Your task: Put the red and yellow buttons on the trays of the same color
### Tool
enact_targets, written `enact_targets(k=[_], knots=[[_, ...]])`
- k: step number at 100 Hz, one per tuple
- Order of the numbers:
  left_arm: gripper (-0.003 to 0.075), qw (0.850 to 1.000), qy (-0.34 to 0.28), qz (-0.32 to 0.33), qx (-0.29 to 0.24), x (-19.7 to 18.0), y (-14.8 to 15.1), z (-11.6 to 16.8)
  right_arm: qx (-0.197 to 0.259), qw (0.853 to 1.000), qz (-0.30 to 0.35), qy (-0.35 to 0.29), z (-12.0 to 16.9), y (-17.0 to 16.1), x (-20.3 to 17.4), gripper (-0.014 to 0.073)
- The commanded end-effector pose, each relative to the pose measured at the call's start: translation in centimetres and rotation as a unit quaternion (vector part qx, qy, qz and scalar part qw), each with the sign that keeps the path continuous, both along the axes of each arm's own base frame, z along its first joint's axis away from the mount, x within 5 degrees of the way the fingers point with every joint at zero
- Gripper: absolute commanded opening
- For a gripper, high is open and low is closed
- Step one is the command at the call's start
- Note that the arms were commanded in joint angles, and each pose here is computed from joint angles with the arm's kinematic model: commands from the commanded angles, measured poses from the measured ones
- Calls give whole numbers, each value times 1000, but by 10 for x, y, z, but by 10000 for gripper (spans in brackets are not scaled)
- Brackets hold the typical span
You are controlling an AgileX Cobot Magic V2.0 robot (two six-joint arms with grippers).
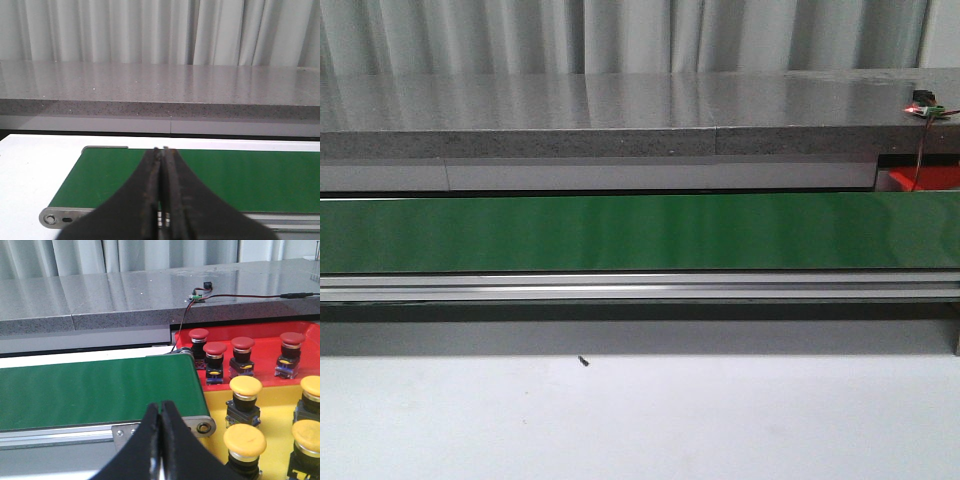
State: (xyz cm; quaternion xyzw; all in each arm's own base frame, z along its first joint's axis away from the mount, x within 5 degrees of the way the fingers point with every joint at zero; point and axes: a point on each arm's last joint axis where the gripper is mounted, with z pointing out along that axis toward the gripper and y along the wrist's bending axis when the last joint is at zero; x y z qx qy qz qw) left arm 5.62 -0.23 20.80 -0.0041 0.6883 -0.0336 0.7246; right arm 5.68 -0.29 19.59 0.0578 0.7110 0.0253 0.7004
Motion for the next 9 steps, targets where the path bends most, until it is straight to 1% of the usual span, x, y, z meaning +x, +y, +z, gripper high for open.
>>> enact_targets(k=[1,9], knots=[[-20,999,-36,2,-7,-2,0,-4,-8,999,4,-54,14,1,-3,-117],[-20,999,-36,2,-7,-2,0,-4,-8,999,4,-54,14,1,-3,-117]])
